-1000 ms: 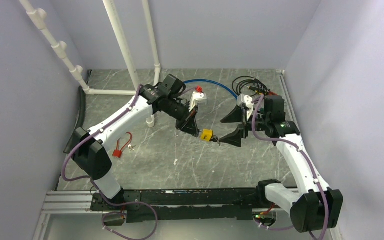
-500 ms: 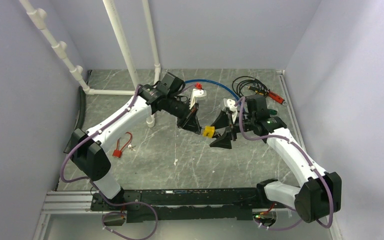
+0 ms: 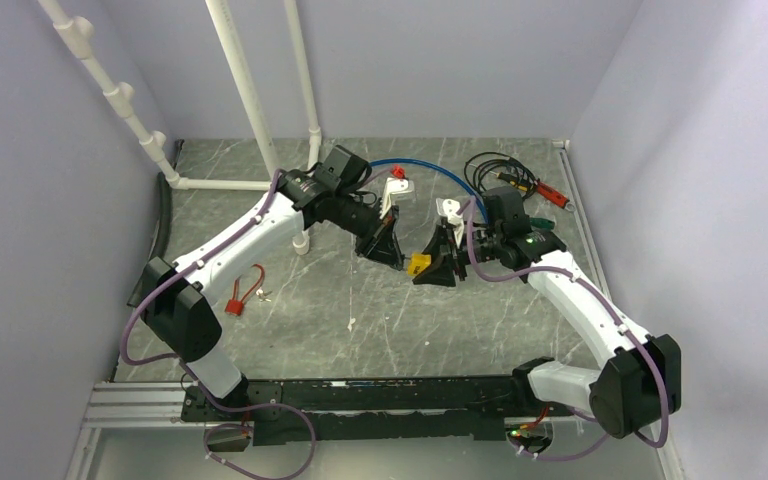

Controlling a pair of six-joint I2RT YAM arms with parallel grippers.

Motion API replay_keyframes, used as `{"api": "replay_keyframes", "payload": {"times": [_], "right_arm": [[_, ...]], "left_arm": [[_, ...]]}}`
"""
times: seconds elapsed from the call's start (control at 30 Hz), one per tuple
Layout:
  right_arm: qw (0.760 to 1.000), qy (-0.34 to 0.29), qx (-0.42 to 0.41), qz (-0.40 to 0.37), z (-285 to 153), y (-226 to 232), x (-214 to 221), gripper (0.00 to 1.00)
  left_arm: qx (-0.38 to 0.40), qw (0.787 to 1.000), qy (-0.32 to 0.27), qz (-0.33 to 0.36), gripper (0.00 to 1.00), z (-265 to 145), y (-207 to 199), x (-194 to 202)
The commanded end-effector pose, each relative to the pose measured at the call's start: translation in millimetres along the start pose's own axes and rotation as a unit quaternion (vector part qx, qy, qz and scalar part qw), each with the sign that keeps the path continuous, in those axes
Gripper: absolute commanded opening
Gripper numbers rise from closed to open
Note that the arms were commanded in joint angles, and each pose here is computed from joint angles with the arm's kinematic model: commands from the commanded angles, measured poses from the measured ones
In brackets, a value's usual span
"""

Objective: Lock with the key
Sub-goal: Lock the lock.

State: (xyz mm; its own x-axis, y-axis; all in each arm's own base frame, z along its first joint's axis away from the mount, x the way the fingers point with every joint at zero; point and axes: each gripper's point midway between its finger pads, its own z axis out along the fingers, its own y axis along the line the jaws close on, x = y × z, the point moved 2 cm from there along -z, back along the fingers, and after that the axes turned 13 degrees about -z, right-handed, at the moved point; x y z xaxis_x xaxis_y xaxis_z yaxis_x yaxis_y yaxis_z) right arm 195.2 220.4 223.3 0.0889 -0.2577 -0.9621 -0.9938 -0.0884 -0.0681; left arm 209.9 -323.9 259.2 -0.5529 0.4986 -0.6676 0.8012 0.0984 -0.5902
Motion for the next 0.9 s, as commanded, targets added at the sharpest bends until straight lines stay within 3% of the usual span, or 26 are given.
{"api": "replay_keyframes", "payload": {"times": [0.0, 0.17, 0.3, 0.37, 0.53, 0.87], "right_arm": [[1.0, -0.005, 0.005, -0.028, -0.8, -5.9, -12.0, 0.34], [1.0, -0.011, 0.006, -0.016, 0.4, -7.9, -13.6, 0.02], [0.999, -0.03, 0.025, 0.001, -5.6, -19.0, -17.9, 0.0], [0.999, -0.04, 0.026, 0.005, -8.6, -21.0, -20.6, 0.0], [0.999, -0.048, 0.017, 0.007, -9.0, -19.1, -24.3, 0.0], [0.998, -0.062, -0.009, 0.006, -9.6, -9.9, -32.2, 0.0]], "left_arm": [[0.023, 0.998, -0.035, 0.042, 0.0, -10.7, -22.6, -18.1], [0.012, 0.998, -0.039, 0.038, 0.02, -12.3, -21.1, -20.6], [-0.005, 0.998, -0.053, 0.034, 0.44, -22.1, -16.9, -25.5], [-0.009, 0.997, -0.067, 0.033, 0.53, -32.3, -15.0, -29.0], [-0.007, 0.996, -0.086, 0.03, 0.52, -48.3, -13.3, -28.4], [0.032, 0.995, -0.091, 0.015, 0.5, -39.2, -14.9, -26.9]]}}
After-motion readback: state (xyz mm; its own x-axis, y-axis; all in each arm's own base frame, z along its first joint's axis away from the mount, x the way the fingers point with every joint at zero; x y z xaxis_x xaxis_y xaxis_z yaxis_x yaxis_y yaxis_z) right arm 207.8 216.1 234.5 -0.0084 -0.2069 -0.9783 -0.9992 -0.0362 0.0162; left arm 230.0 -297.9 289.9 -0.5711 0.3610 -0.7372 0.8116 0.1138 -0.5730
